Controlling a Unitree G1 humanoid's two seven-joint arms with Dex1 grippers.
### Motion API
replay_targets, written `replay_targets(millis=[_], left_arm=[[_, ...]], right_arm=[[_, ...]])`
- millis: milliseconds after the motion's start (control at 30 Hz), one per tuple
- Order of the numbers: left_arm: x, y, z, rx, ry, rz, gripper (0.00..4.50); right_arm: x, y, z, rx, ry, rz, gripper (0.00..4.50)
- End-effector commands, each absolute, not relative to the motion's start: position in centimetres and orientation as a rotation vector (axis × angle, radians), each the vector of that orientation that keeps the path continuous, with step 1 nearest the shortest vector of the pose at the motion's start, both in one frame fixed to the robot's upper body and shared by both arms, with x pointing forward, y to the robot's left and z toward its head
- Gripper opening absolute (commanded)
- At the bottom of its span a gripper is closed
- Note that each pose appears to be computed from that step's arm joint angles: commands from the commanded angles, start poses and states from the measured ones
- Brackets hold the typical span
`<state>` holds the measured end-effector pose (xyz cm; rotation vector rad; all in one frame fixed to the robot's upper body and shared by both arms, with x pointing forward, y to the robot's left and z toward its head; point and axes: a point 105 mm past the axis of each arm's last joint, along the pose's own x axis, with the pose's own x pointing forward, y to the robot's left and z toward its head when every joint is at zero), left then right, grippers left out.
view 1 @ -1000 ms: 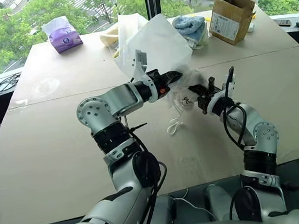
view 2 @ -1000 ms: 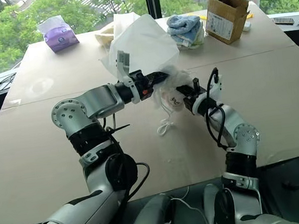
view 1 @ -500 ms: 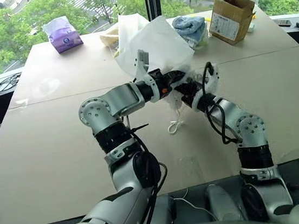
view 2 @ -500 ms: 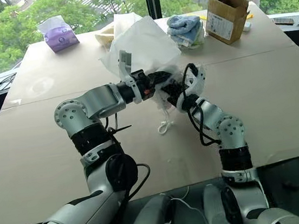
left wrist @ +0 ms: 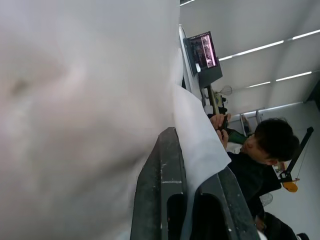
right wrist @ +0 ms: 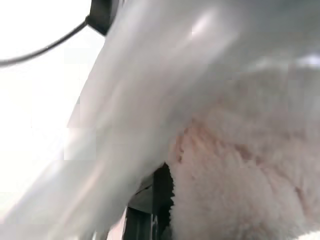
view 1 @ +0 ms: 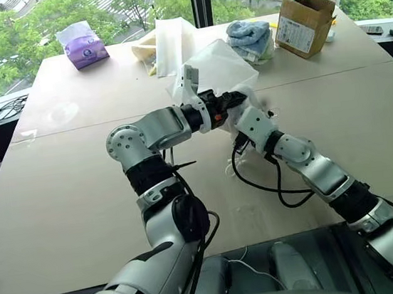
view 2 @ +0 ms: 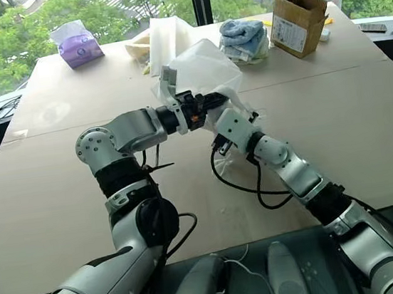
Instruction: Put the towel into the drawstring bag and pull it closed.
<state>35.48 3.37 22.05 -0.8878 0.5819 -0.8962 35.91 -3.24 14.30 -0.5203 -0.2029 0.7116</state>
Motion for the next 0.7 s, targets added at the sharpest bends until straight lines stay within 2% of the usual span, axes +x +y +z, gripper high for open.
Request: replay_targets(millis=[33, 233, 433, 567, 700], left_arm=[[35.1, 2.9, 23.6, -0.876, 0.547, -0.957, 0.0], [35.4, 3.6, 23.6, -0.835, 0.537, -0.929, 0.0], [35.6, 3.9, 23.4, -0.751, 0.526, -0.914, 0.0], [35.5, 3.6, 23.4, -0.753, 0.521, -0.933, 0.0], [35.7, 3.5, 23.3, -0.756, 0.518, -0.933, 0.0]], right_arm=[[36.9, -4.2, 14.6, -1.001, -0.406, 0.61, 0.03], [36.9, -5.5, 16.2, -0.977, -0.511, 0.512, 0.03], [35.1, -4.4, 16.5, -0.629, -0.452, 0.613, 0.03], [35.0, -4.6, 16.4, -0.383, -0.338, 0.616, 1.33], [35.5, -5.0, 17.5, -0.15, -0.263, 0.583, 3.3]])
